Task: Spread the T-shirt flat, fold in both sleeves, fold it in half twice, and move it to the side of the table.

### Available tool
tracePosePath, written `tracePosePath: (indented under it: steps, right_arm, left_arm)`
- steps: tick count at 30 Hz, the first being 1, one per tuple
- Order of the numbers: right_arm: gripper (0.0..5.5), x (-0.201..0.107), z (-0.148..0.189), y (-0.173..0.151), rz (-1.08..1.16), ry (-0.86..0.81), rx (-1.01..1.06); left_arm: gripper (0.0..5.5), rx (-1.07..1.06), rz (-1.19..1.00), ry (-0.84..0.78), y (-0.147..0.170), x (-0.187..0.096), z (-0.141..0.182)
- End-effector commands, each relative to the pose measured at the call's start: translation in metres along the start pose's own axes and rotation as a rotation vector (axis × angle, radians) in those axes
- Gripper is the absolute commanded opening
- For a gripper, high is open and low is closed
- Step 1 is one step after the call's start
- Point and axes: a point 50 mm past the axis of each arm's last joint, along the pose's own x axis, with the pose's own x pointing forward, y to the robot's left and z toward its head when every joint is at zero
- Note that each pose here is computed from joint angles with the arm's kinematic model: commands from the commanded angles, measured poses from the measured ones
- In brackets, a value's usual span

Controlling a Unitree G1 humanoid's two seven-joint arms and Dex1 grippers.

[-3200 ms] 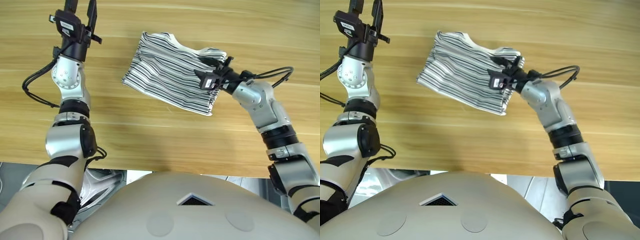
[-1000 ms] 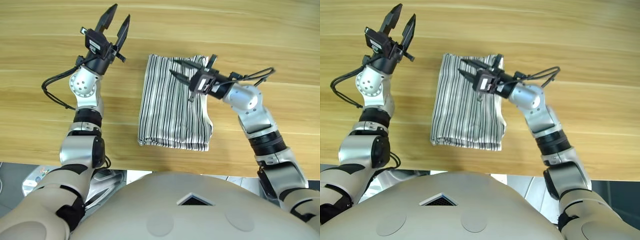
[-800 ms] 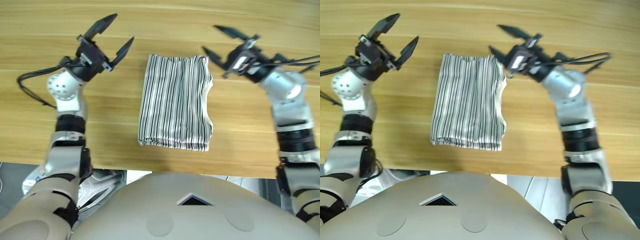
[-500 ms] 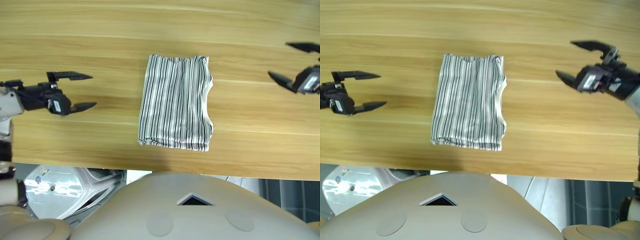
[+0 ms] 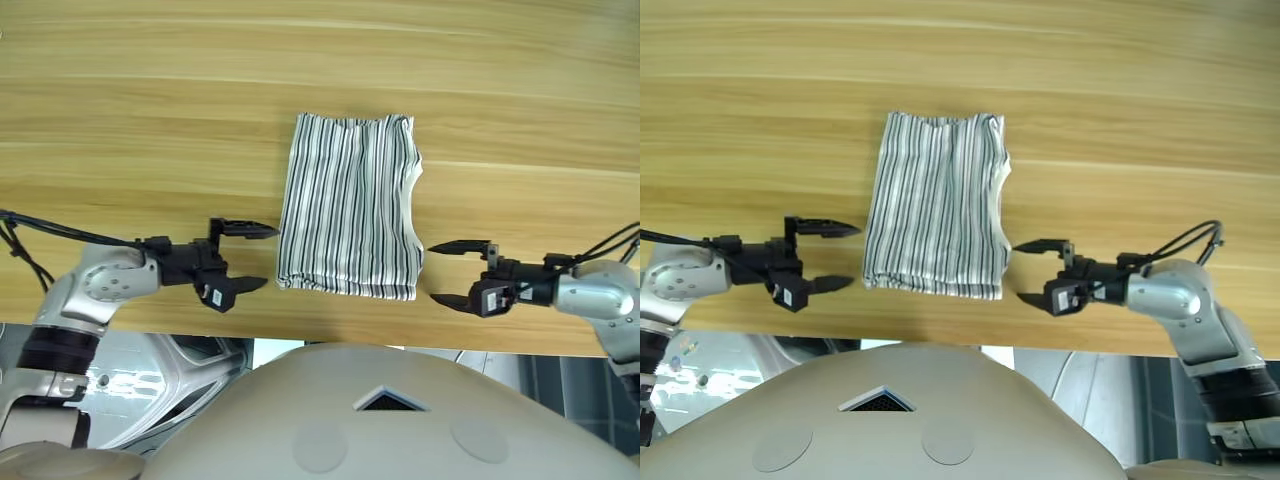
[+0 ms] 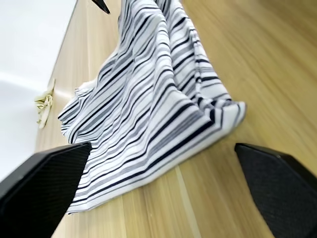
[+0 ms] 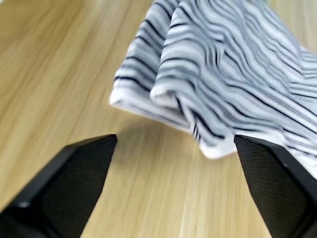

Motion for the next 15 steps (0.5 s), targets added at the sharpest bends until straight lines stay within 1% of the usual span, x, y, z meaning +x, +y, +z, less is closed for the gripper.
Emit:
tracePosePath:
  steps: [1, 5, 8, 15]
  right_arm:
    - [4.39, 0.015, -0.005, 0.021, 0.104, 0.022, 0.063]
    - [4.39, 0.021, -0.001, 0.018, 0.097, -0.003, 0.049]
    - [4.39, 0.023, 0.002, 0.016, 0.101, -0.018, 0.043]
    - [4.39, 0.028, 0.005, 0.015, 0.095, -0.031, 0.038]
  left_arm:
    - [5.39, -0.029, -0.109, 0.010, -0.021, 0.009, -0.001]
    - [5.39, -0.039, -0.124, -0.020, -0.026, 0.016, 0.002]
    - [5.39, -0.053, -0.178, -0.028, -0.034, 0.017, 0.003]
    - [5.39, -0.068, -0.213, -0.043, -0.042, 0.021, 0.002]
